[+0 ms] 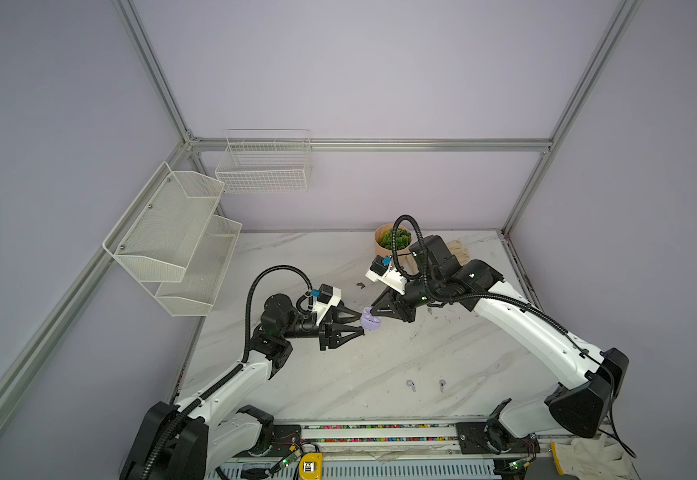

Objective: Insert the wireless bluetooth earbuds into the charging case

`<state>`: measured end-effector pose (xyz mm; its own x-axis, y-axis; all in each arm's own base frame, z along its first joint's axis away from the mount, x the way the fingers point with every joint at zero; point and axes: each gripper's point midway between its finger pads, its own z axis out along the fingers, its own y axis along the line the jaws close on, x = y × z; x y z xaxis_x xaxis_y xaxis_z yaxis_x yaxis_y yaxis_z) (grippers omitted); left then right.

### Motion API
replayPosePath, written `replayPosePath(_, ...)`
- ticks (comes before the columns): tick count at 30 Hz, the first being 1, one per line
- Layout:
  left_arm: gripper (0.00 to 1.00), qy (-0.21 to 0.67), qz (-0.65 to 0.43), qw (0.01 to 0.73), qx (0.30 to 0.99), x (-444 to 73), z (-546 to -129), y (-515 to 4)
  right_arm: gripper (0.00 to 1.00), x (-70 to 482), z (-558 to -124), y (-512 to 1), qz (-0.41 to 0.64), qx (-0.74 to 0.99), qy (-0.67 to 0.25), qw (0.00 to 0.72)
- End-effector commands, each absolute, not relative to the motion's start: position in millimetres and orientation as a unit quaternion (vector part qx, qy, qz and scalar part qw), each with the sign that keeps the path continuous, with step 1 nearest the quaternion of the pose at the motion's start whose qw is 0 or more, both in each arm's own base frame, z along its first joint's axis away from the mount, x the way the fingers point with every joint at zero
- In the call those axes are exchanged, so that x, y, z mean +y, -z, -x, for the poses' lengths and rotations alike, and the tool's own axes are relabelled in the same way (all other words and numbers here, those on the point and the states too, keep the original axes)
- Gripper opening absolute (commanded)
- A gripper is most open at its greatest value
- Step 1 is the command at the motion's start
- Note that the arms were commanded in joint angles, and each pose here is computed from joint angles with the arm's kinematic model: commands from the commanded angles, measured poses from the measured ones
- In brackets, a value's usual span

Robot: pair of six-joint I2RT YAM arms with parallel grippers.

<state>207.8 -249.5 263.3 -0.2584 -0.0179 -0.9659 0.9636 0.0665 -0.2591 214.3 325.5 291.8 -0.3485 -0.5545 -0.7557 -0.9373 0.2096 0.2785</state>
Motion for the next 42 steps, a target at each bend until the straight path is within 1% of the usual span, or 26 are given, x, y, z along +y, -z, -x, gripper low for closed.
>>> replayPosePath(1, 0.47, 0.546, -0.432, 0.475, 0.539, -251, -209, -294, 0.09, 331, -212, -298, 0.523, 0.718, -0.376, 0.263)
replayPosePath(10, 0.46, 0.547, -0.436, 0.479, 0.531, -252, -209, -300, 0.08, 334, -212, -292, 0.524, 0.721, -0.376, 0.253)
replayPosePath(13, 0.43, 0.547, -0.436, 0.478, 0.53, -252, -209, -299, 0.08, 335, -212, -290, 0.523, 0.723, -0.376, 0.251)
replayPosePath(19, 0.32, 0.552, -0.433, 0.47, 0.535, -253, -211, -296, 0.07, 337, -214, -289, 0.523, 0.723, -0.375, 0.25)
replayPosePath(27, 0.27, 0.551, -0.432, 0.474, 0.534, -253, -211, -298, 0.07, 339, -215, -284, 0.524, 0.724, -0.376, 0.244)
replayPosePath(32, 0.17, 0.553, -0.432, 0.473, 0.533, -253, -211, -300, 0.08, 341, -216, -287, 0.525, 0.721, -0.377, 0.249)
replayPosePath(35, 0.13, 0.553, -0.431, 0.472, 0.534, -254, -212, -299, 0.09, 341, -217, -287, 0.524, 0.721, -0.378, 0.249)
replayPosePath(37, 0.12, 0.554, -0.43, 0.471, 0.535, -254, -212, -299, 0.11, 342, -217, -286, 0.523, 0.722, -0.379, 0.248)
replayPosePath(39, 0.08, 0.554, -0.429, 0.47, 0.536, -254, -213, -298, 0.19, 342, -217, -287, 0.521, 0.723, -0.379, 0.25)
replayPosePath(40, 0.07, 0.554, -0.429, 0.47, 0.537, -255, -213, -298, 0.24, 342, -218, -287, 0.52, 0.724, -0.378, 0.251)
replayPosePath(42, 0.05, 0.554, -0.428, 0.47, 0.537, -255, -212, -298, 0.41, 342, -221, -290, 0.512, 0.728, -0.377, 0.255)
